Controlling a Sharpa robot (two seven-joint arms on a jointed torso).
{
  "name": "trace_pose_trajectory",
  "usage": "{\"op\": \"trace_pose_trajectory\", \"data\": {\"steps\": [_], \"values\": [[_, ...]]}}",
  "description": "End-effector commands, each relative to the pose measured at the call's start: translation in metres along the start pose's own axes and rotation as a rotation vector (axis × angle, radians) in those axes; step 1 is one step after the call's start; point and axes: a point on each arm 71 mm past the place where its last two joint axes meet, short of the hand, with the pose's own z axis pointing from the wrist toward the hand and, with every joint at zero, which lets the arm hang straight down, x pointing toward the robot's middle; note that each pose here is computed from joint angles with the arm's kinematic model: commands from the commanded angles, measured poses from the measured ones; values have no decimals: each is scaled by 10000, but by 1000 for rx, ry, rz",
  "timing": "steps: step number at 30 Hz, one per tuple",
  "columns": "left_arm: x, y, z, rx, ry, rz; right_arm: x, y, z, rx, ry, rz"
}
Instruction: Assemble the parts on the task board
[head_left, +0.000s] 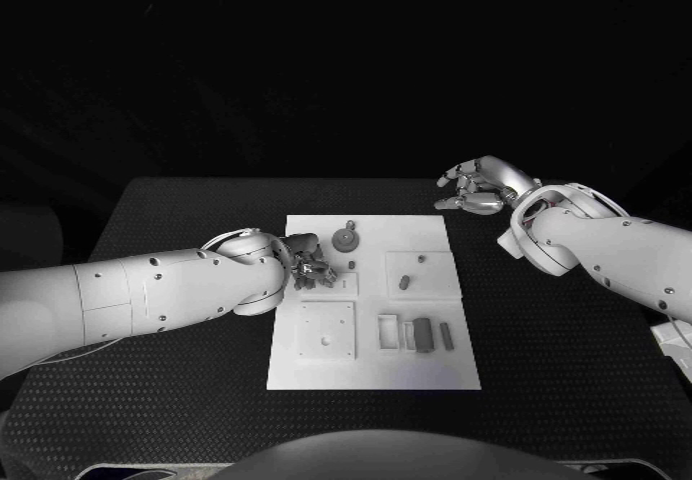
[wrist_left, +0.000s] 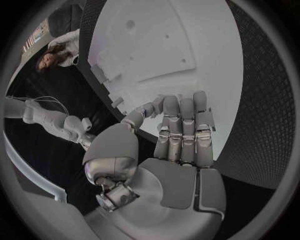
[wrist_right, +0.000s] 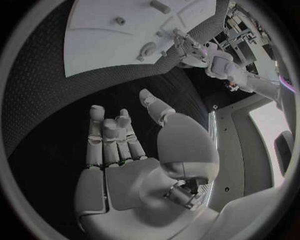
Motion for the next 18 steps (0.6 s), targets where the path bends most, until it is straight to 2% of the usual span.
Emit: {"op": "trace_pose_trajectory", "data": {"steps": [1,18], "values": [[77,86,7,-44,44,21,13,12,0,-12,11,-7],[86,68,20,-49,57,45,13,11,0,-11,11,-6]]}}
